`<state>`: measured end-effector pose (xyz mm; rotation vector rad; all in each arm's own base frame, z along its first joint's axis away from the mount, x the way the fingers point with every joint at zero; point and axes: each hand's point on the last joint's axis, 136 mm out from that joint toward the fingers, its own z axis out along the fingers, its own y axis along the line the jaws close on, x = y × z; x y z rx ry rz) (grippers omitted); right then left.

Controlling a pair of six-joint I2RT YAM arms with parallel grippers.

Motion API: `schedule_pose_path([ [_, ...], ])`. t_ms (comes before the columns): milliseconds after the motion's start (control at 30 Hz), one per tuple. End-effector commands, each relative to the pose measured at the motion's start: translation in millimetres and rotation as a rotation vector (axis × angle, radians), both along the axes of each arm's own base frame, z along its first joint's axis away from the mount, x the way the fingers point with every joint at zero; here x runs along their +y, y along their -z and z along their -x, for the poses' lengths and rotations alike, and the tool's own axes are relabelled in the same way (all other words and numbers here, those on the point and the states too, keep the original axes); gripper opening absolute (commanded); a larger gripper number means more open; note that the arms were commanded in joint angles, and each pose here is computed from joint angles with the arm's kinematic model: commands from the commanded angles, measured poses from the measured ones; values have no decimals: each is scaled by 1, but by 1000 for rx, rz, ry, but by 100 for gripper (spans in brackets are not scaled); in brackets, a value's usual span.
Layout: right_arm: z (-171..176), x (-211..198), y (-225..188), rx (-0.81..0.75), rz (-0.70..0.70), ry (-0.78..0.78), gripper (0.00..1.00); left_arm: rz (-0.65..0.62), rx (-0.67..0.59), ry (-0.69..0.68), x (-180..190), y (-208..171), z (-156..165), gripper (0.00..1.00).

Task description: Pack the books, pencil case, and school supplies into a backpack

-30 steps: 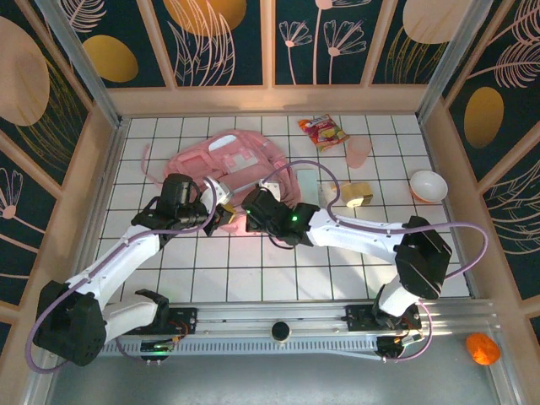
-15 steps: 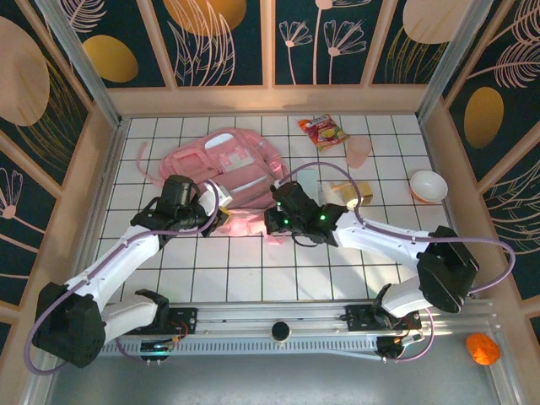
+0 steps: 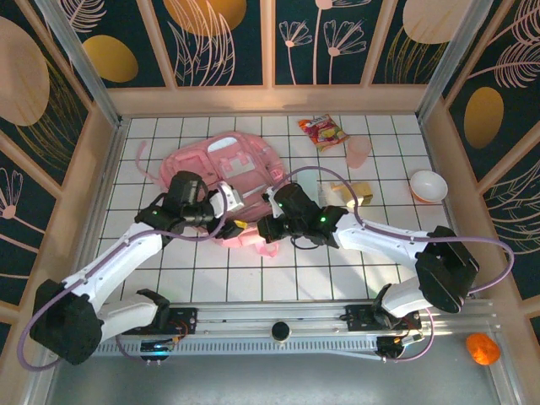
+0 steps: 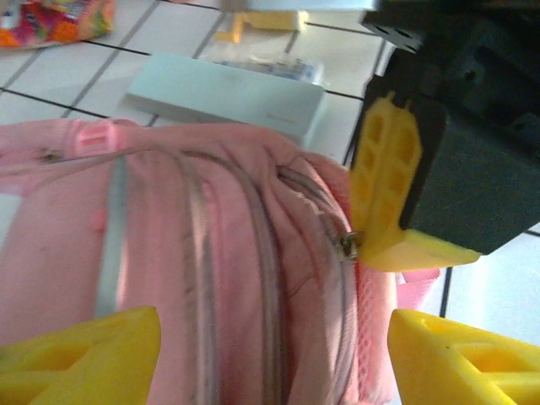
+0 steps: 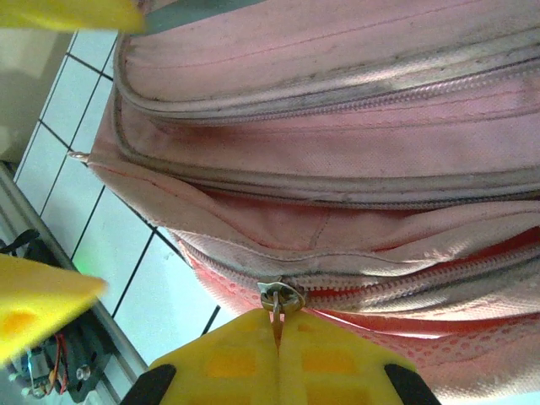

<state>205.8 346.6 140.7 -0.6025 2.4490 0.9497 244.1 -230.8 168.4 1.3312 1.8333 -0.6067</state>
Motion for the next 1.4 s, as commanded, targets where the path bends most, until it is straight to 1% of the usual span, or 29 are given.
schedule_pose_path([
  [0,3,15,-27,-46,-102,-71,0,-53,-26,85,-11,13,4,70],
  [33,4,15,-28,-46,-110,-78,0,-67,-24,83,-12,19,2,68],
  [67,6,16,-29,-44,-116,-87,0,-89,-26,71,-12,25,-1,60],
  [100,7,16,-31,-44,-121,-90,0,-111,-31,54,-10,30,-5,47],
  [167,4,11,-26,-44,-99,-67,0,-134,-35,35,-8,34,-9,17],
  [200,1,6,-21,-41,-74,-43,0,-138,-41,31,-6,33,-9,7],
  [233,-3,-2,-14,-35,-43,-14,0,-135,-50,28,-4,31,-8,0],
  [267,-8,-11,-5,-26,-20,13,0,-134,-63,34,-3,28,-5,0],
  [400,-29,-44,20,6,-2,108,0,-144,-99,49,8,23,10,0],
  [567,-53,-69,29,-10,-1,167,0,-156,-121,43,18,18,22,0],
  [667,-59,-69,30,-23,1,155,0,-173,-128,36,23,19,25,0],
  [767,-50,-53,22,-22,-47,85,0,-182,-121,30,25,19,25,0],
  [800,-46,-46,17,-31,-60,61,0,-171,-118,23,24,17,24,8],
  [867,-35,-32,8,-46,-80,10,0,-111,-107,7,16,6,20,41],
  [900,-31,-26,4,-51,-88,-9,0,-63,-96,5,9,-2,19,51],
  [933,-26,-21,1,-52,-95,-26,0,-27,-91,2,3,-8,17,57],
  [967,-23,-16,-3,-54,-105,-40,0,2,-88,-8,-2,-12,15,61],
  [1067,-12,-6,-7,-48,-117,-68,0,-2,-105,-19,-13,-11,10,68],
  [1233,0,2,-17,-28,-143,-91,0,-65,-25,18,-24,18,16,70],
  [1300,3,2,-21,-16,-155,-96,0,-97,-6,9,-23,31,15,69],
  [1333,5,1,-22,-9,-157,-96,0,-117,-1,-1,-20,39,14,67],
  [1367,5,-1,-23,-4,-154,-91,0,-142,-4,-16,-17,46,12,59],
])
